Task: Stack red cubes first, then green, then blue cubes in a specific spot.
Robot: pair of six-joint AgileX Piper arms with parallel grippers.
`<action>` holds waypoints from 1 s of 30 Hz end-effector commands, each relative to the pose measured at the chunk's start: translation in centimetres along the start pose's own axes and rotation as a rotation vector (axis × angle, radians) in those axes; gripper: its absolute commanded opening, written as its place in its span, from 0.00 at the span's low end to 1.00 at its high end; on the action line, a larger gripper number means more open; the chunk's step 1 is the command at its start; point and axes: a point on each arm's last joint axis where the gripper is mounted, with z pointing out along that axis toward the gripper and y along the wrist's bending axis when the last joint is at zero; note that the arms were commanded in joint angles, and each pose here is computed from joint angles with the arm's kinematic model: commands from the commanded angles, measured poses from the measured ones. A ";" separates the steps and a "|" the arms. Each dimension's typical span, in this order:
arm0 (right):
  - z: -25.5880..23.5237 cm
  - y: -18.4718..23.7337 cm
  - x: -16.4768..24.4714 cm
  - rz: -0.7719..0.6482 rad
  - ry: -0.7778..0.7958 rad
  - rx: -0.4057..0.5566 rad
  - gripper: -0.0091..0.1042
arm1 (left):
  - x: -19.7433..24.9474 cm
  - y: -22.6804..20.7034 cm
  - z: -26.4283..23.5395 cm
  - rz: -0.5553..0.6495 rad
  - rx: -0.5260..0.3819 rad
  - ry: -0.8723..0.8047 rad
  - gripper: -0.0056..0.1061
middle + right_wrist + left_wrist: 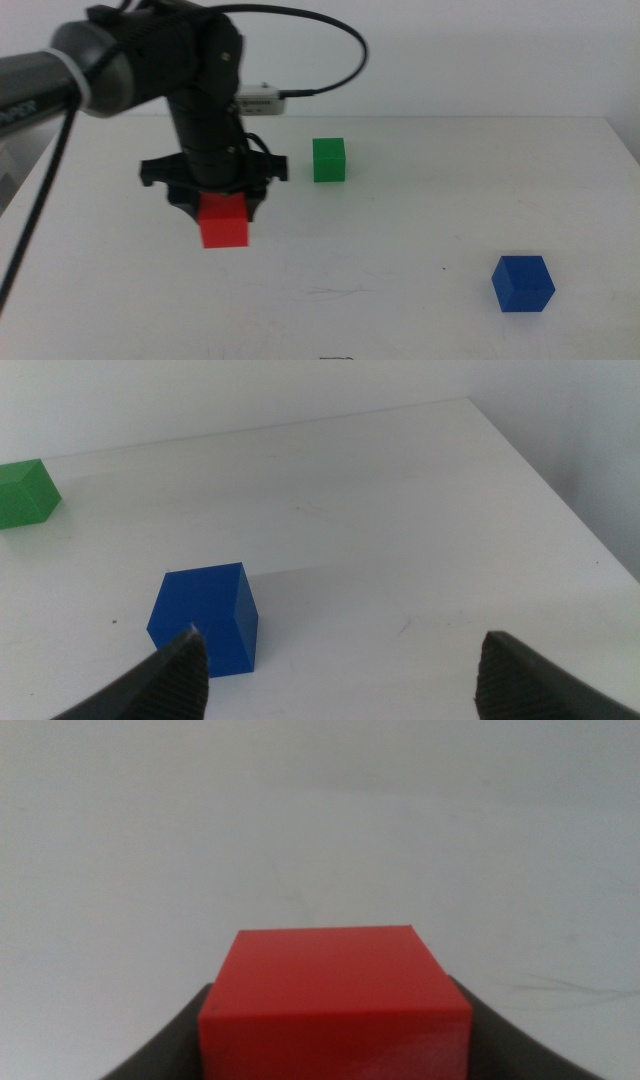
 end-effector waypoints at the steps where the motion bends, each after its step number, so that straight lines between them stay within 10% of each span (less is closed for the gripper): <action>1: -0.4 0.1 -1.3 -0.020 -0.117 -0.008 0.71 | 0.6 -0.8 -2.8 0.001 0.041 -0.089 0.04; 30: -0.4 0.1 -1.3 -0.020 -0.117 -0.008 0.71 | 0.6 -12.7 2.9 0.107 0.162 -0.066 0.04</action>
